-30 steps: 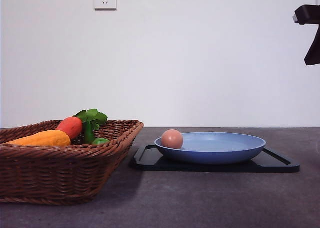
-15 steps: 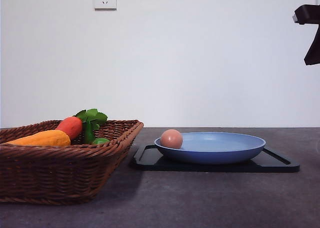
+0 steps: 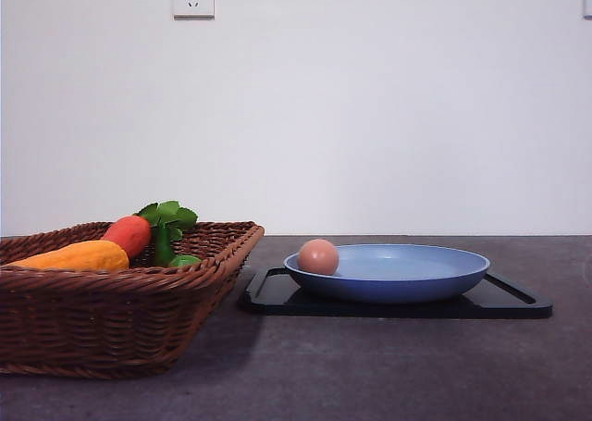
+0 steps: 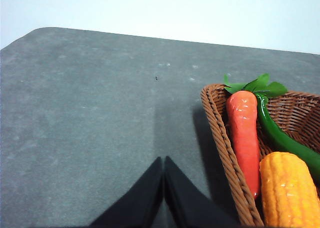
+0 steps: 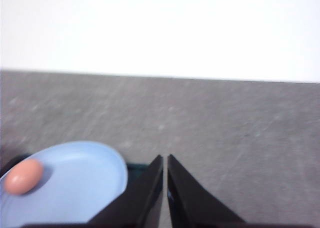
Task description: Transfer egg from basket to plate and serve
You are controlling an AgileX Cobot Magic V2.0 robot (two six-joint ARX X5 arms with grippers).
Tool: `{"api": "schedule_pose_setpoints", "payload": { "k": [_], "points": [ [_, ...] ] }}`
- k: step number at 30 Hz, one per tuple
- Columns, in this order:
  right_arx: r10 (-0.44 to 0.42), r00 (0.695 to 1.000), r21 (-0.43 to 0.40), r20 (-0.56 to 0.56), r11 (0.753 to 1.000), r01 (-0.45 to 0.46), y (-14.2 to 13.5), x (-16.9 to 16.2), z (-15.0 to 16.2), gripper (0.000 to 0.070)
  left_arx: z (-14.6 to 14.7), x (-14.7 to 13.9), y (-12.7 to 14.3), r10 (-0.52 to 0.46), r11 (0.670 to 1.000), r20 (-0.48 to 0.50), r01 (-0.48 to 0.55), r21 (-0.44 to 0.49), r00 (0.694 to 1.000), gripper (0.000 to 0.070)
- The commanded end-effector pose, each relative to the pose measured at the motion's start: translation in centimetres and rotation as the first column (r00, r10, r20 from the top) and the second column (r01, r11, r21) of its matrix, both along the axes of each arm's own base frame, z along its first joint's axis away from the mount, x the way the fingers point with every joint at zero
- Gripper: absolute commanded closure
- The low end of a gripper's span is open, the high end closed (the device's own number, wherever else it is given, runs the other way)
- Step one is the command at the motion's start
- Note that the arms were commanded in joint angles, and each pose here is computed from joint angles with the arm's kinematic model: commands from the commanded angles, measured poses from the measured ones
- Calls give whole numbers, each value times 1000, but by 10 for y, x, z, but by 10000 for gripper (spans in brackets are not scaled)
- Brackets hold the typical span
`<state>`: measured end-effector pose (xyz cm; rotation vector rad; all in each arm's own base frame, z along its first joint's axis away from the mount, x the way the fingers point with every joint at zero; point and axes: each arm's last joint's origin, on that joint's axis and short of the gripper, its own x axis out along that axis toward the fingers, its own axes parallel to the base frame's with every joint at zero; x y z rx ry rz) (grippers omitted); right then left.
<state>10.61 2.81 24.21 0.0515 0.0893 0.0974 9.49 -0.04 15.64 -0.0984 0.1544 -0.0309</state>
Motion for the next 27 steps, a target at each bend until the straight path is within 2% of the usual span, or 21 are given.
{"api": "schedule_pose_setpoints", "payload": {
  "k": [1, 5, 10, 21, 27],
  "points": [
    [-3, 1000, -5, 29, 1000, 3, -6, -6, -6, 700, -9, 1, 0, 4, 1000, -27, -4, -5, 1000, 700],
    [-20, 996, -1, 92, 1000, 20, -18, -15, -23, 700, -9, 1, 0, 4, 1000, -27, -4, -5, 1000, 700],
    [-49, 994, -9, 99, 999, 50, -26, -17, -48, 700, -9, 1, 0, 4, 1000, -27, -4, -5, 1000, 700],
    [-55, 998, -14, -34, 998, 54, -28, -9, -88, 700, -9, 1, 0, 4, 1000, -27, -4, -5, 1000, 700],
    [-55, 995, -10, -80, 998, 54, -28, -10, -92, 700, -9, 1, 0, 4, 1000, -27, -4, -5, 1000, 700]
  ]
}}
